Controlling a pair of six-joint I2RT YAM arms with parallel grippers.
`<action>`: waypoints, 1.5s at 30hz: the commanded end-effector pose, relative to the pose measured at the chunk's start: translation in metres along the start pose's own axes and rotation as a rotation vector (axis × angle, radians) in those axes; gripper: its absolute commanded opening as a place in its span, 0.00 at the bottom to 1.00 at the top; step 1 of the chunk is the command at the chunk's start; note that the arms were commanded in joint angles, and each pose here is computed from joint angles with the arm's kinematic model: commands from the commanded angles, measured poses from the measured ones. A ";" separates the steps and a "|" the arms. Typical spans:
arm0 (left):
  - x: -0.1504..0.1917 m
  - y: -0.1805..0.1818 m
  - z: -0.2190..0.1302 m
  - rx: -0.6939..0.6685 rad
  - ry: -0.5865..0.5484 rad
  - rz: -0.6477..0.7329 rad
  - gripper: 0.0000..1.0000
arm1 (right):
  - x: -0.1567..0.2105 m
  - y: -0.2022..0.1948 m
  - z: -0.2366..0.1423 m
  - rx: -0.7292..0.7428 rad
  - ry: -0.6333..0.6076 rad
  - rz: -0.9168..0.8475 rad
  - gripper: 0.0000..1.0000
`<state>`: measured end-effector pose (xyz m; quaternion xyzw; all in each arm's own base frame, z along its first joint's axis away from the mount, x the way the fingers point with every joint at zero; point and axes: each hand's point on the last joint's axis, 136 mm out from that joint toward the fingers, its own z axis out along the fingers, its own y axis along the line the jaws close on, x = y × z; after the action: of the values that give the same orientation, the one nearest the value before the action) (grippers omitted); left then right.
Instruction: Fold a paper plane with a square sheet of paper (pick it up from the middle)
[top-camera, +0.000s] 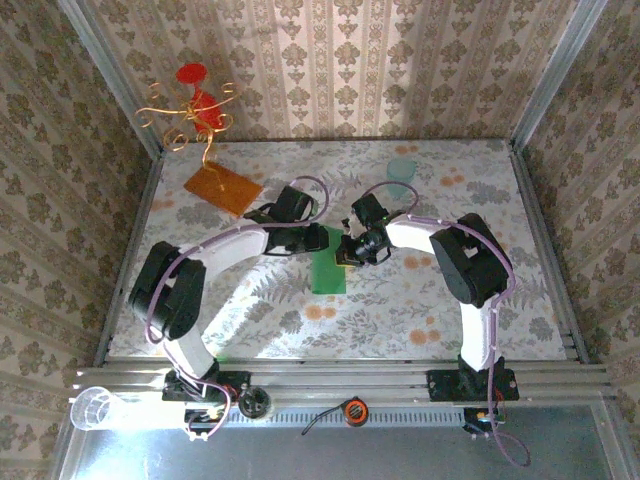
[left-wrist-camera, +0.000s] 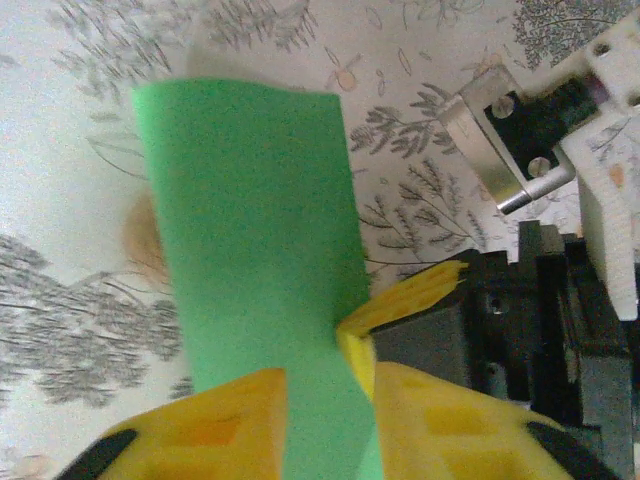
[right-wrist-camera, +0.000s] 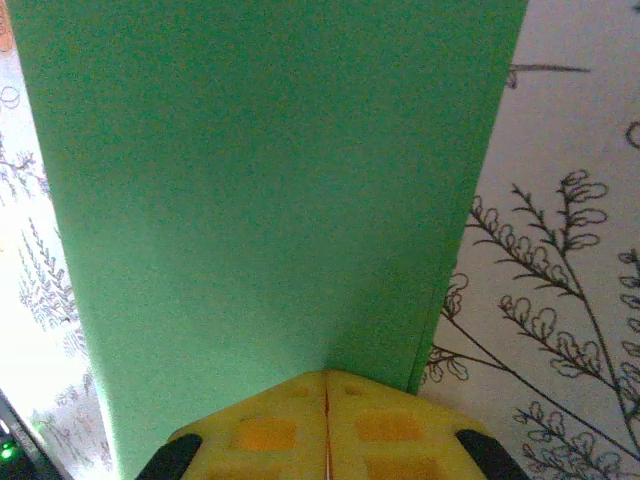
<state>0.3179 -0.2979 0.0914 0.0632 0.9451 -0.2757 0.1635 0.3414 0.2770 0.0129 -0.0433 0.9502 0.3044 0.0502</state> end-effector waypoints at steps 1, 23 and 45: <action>0.015 -0.008 0.016 0.073 0.072 -0.058 0.21 | 0.044 -0.049 0.021 0.154 0.146 0.080 0.10; 0.045 0.040 0.052 0.003 0.231 -0.129 0.00 | 0.065 -0.075 0.022 0.268 0.219 0.118 0.09; 0.002 0.042 -0.007 0.222 0.012 -0.116 0.00 | 0.094 -0.106 0.014 0.387 0.327 0.117 0.08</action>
<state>0.3191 -0.2315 0.0590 0.0033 0.9306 -0.3455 0.1208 0.3370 0.2719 0.0075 -0.0637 0.9540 0.2909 0.0348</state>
